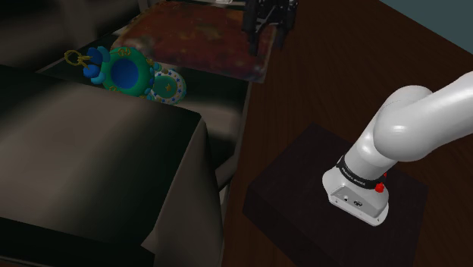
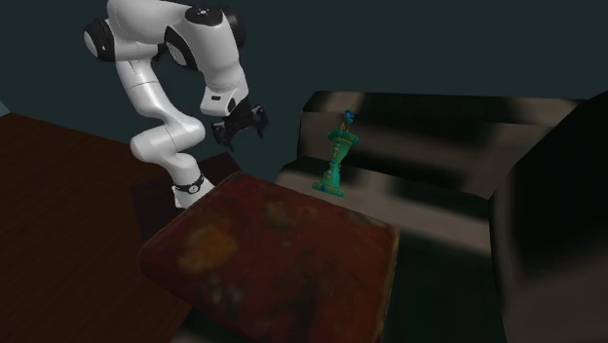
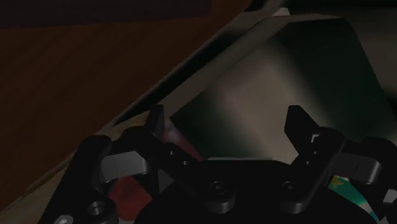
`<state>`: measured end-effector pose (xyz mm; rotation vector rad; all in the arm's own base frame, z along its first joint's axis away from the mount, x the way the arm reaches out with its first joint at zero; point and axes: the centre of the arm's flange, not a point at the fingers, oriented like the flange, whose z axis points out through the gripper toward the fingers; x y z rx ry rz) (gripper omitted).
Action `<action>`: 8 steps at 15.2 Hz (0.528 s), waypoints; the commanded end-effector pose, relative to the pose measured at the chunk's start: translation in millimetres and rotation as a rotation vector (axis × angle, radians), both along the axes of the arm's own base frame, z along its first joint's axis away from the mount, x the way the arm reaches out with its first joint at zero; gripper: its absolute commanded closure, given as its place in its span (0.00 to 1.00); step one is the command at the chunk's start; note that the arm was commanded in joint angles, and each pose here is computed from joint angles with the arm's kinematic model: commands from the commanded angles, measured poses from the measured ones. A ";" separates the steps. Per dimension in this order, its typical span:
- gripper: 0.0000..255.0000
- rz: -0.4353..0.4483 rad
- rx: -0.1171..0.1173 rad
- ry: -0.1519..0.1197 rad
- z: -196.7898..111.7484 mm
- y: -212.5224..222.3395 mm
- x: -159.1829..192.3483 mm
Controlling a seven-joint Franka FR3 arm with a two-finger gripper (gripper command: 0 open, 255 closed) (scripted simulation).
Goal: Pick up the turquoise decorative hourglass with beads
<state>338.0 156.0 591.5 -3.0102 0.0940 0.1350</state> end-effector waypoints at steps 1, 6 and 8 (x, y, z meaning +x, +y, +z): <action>0.00 -0.021 0.024 0.011 0.8 23.9 14.1; 0.00 -0.071 0.079 0.036 8.0 74.7 42.4; 0.00 -0.090 0.102 0.046 11.4 94.5 54.5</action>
